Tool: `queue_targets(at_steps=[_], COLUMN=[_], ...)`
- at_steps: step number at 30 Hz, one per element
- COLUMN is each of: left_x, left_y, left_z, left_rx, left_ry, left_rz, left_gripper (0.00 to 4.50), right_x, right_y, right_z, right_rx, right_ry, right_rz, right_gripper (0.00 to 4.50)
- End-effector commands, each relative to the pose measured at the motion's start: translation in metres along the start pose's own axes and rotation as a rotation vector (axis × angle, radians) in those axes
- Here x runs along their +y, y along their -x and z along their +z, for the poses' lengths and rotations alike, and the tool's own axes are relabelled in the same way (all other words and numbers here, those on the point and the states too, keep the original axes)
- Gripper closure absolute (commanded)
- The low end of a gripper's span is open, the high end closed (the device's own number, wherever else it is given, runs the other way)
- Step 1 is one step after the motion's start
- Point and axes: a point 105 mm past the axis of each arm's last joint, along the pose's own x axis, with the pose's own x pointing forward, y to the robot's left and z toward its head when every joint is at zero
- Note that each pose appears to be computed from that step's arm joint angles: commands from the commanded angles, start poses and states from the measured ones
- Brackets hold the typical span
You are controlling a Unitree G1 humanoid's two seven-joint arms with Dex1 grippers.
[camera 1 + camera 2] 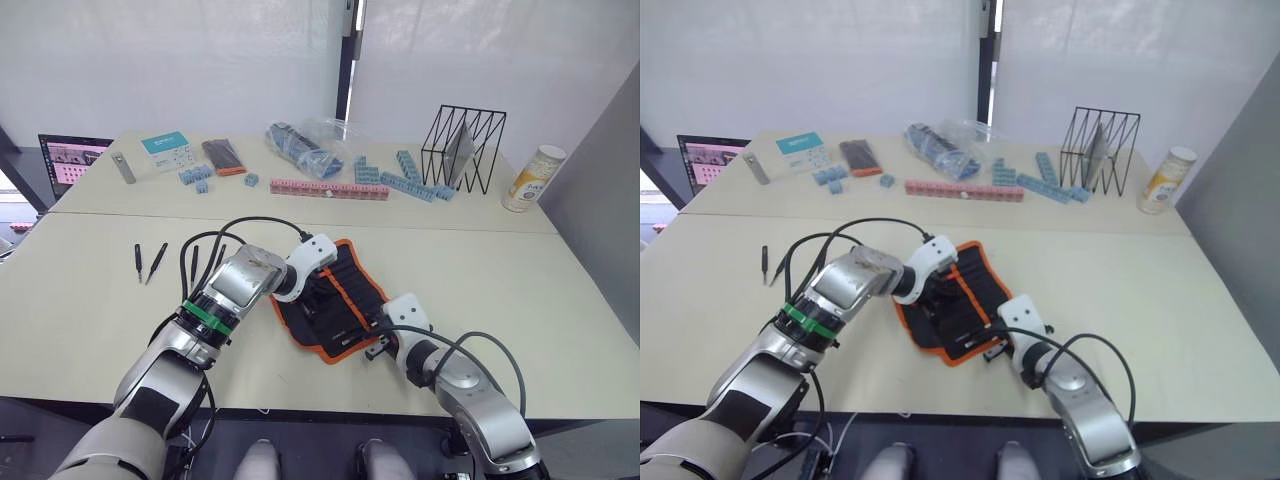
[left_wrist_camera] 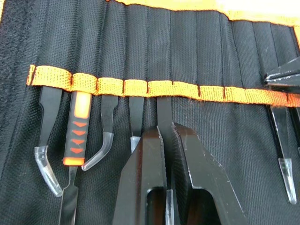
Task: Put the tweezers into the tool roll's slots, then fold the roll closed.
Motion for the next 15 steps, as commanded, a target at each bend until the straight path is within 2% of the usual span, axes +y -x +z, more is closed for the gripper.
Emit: queue_targets(at_steps=[1, 9, 15], left_x=[-0.008, -0.006, -0.002], left_y=[-0.015, -0.039, -0.041], left_z=[0.016, 0.010, 0.001], left_rx=[-0.027, -0.031, -0.021], left_ry=[-0.055, -0.081, -0.090], left_rz=[-0.006, 0.014, 0.022], left_gripper=[4.50, 4.50, 4.50], right_x=[0.034, 0.041, 0.040], right_y=[0.001, 0.003, 0.004], right_z=[-0.057, -0.057, -0.058], right_rx=[0.240, 0.248, 0.252], right_ry=[-0.071, -0.071, -0.073], right_rz=[0.124, 0.147, 0.144], right_gripper=[4.49, 4.49, 4.49])
